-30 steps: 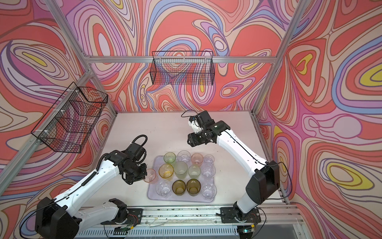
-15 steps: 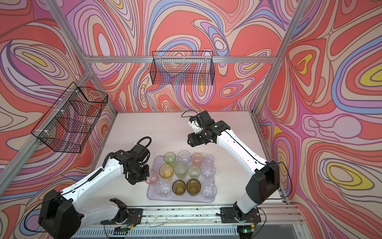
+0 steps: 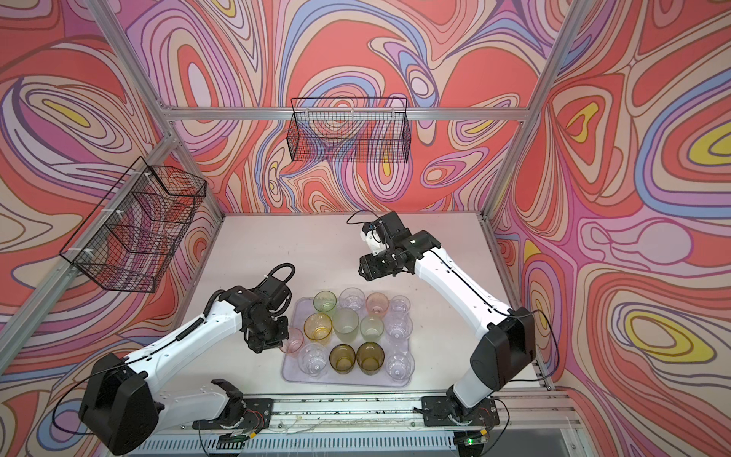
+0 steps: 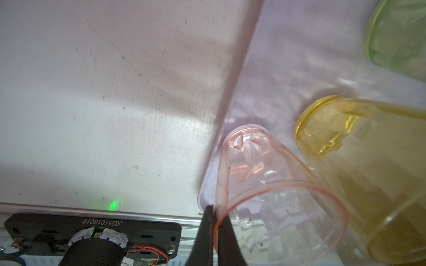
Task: Place the glasses into the tray
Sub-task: Place the glass on the tray.
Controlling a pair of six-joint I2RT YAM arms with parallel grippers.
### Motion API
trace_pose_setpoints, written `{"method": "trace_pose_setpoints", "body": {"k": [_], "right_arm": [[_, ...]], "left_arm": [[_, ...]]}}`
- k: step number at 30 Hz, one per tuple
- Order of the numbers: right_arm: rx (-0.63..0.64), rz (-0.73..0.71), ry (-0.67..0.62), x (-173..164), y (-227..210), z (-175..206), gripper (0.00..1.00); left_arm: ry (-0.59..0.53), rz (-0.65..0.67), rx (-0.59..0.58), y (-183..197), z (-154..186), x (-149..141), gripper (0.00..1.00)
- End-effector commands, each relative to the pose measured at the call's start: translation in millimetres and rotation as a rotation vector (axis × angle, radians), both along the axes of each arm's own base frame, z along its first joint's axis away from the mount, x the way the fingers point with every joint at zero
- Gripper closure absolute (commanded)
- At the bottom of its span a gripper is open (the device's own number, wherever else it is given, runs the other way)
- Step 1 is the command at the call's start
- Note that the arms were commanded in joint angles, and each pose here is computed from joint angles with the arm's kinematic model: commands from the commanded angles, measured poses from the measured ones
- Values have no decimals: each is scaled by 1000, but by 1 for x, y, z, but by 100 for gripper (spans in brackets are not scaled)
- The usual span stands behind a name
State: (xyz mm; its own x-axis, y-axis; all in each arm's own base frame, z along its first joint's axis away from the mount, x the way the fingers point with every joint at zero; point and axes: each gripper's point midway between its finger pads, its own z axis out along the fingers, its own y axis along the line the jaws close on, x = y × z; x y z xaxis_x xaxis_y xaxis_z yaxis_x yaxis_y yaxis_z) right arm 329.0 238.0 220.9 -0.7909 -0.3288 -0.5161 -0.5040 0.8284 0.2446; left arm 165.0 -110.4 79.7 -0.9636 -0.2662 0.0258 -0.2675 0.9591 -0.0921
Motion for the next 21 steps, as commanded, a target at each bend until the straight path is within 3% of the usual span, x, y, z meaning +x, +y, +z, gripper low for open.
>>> {"method": "trace_pose_setpoints", "body": {"k": [1, 16, 21], "right_arm": [[14, -15, -22, -1, -4, 11, 39], [20, -24, -30, 0, -4, 14, 38], [-1, -54, -58, 3, -11, 16, 38]], "left_arm": [[10, 12, 34, 5, -4, -3, 100], [-13, 7, 35, 5, 3, -1, 80], [-30, 4, 29, 4, 13, 1, 69]]}}
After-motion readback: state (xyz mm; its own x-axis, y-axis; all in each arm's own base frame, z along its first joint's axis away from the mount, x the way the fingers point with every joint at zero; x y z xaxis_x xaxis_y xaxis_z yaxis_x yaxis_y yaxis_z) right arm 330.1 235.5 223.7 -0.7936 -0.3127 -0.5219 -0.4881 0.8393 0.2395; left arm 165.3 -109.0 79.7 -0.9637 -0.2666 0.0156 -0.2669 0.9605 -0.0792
